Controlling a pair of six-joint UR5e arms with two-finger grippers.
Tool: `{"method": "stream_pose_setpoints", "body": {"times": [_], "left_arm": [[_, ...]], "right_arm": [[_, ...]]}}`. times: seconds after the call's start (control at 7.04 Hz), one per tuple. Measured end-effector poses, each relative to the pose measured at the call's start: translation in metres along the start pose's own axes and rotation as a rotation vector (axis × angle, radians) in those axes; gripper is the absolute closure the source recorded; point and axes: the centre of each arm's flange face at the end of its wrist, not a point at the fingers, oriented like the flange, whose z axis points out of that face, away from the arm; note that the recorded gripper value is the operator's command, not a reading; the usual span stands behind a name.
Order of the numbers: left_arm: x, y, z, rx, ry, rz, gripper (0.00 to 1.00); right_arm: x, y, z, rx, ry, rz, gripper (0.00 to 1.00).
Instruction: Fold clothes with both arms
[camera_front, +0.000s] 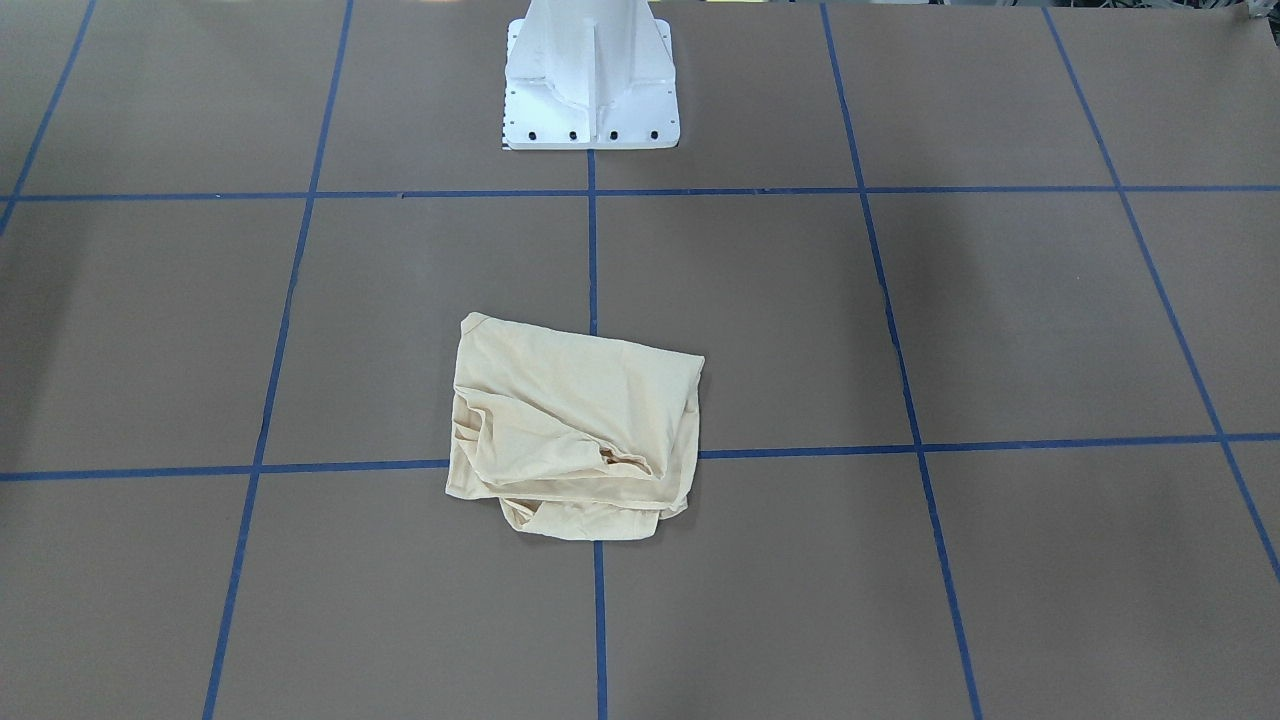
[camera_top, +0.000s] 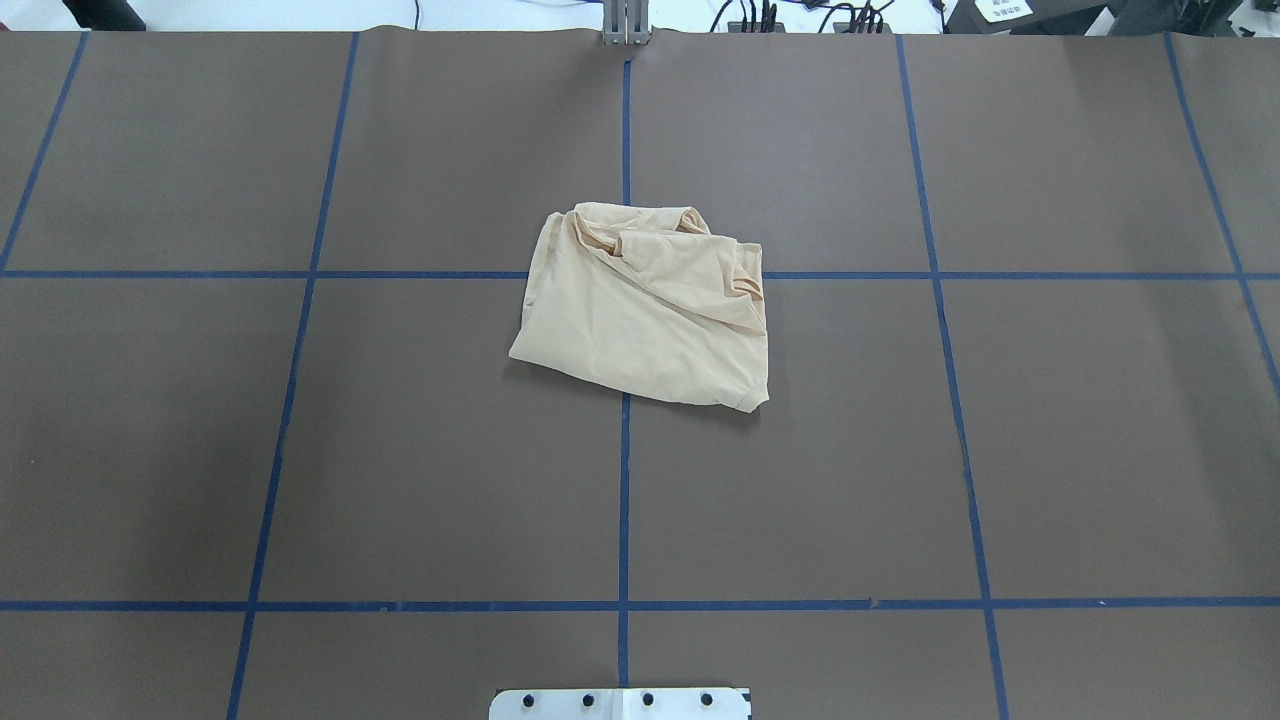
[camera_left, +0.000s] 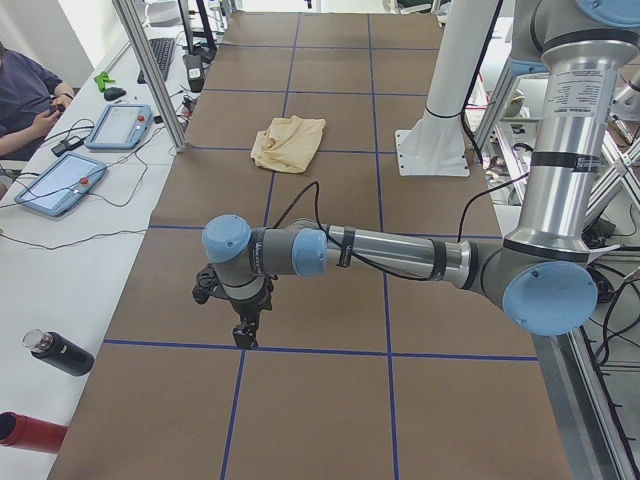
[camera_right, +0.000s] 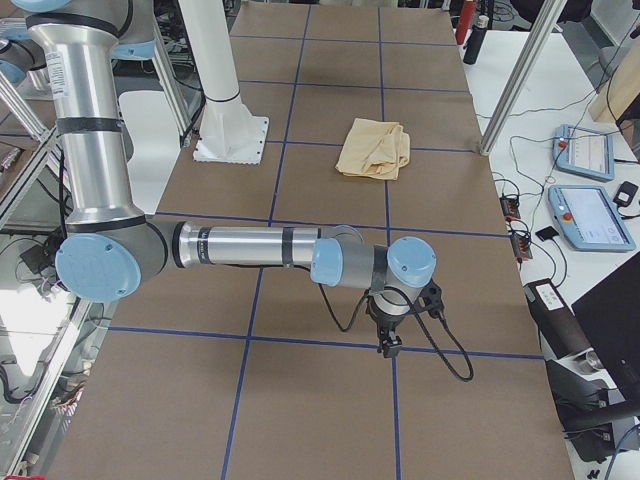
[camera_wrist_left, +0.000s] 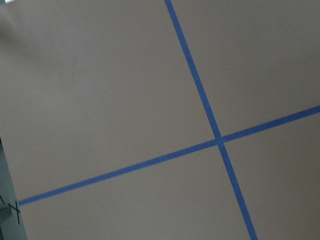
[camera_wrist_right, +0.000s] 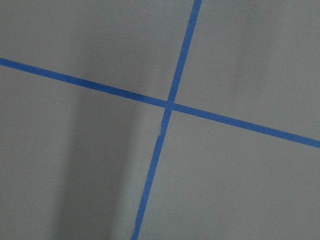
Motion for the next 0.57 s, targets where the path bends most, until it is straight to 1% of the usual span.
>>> {"method": "stream_pose_setpoints", "body": {"times": [0.14, 0.28, 0.43, 0.57], "left_arm": [[0.002, 0.002, 0.002, 0.000, 0.031, -0.009, 0.00], [0.003, 0.003, 0.002, 0.001, 0.042, -0.016, 0.00], [0.004, 0.003, 0.001, 0.003, 0.046, -0.025, 0.00], [0.005, 0.003, 0.001, 0.005, 0.047, -0.032, 0.00]], "right_arm": [[0.003, 0.006, 0.005, -0.013, -0.011, 0.037, 0.00], [0.006, 0.012, 0.011, -0.015, -0.015, 0.082, 0.00], [0.007, 0.016, 0.013, 0.002, -0.009, 0.113, 0.00], [0.001, 0.015, 0.007, 0.031, 0.000, 0.158, 0.00]]}}
